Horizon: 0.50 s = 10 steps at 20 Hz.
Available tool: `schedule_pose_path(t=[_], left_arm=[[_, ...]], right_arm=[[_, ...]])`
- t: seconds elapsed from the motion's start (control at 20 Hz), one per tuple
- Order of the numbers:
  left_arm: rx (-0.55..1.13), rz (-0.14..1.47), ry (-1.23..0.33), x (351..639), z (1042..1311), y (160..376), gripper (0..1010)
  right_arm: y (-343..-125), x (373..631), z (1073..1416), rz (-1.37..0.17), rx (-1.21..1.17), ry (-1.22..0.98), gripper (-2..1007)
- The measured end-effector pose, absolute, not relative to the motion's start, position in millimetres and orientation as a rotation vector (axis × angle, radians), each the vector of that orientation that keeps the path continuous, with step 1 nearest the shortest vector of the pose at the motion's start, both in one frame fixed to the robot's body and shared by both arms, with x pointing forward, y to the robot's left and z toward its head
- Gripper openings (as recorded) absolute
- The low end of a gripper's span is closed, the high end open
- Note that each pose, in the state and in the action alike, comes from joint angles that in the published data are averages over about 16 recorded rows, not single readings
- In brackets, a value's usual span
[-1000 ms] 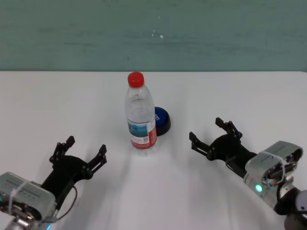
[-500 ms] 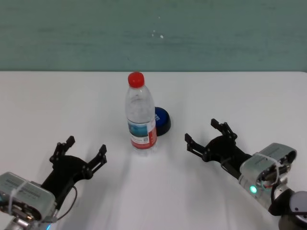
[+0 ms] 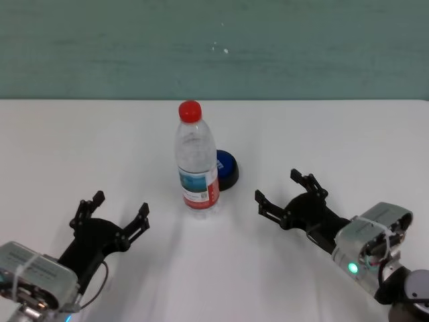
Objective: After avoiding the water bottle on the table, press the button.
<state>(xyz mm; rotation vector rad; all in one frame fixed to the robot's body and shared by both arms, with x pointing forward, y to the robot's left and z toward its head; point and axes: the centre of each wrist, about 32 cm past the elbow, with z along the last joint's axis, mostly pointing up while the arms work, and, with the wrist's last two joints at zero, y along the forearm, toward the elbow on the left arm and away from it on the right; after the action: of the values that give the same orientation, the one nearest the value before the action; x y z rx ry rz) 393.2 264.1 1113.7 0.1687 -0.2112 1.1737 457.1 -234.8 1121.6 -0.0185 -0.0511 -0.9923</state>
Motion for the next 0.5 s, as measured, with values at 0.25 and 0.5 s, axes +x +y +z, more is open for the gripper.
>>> schedule_pose_path(t=[0.25, 0.5], left_arm=[[0.169, 1.174, -0.211, 393.2, 1113.7, 264.1, 1000], [0.169, 1.174, -0.211, 393.2, 1113.7, 264.1, 1000]], right_arm=[[-236.3, 456.1, 1121.6, -0.998, -0.004, -0.046, 1004], [-238.2, 454.8, 1122.1, -1.008, 0.010, -0.045, 1004]])
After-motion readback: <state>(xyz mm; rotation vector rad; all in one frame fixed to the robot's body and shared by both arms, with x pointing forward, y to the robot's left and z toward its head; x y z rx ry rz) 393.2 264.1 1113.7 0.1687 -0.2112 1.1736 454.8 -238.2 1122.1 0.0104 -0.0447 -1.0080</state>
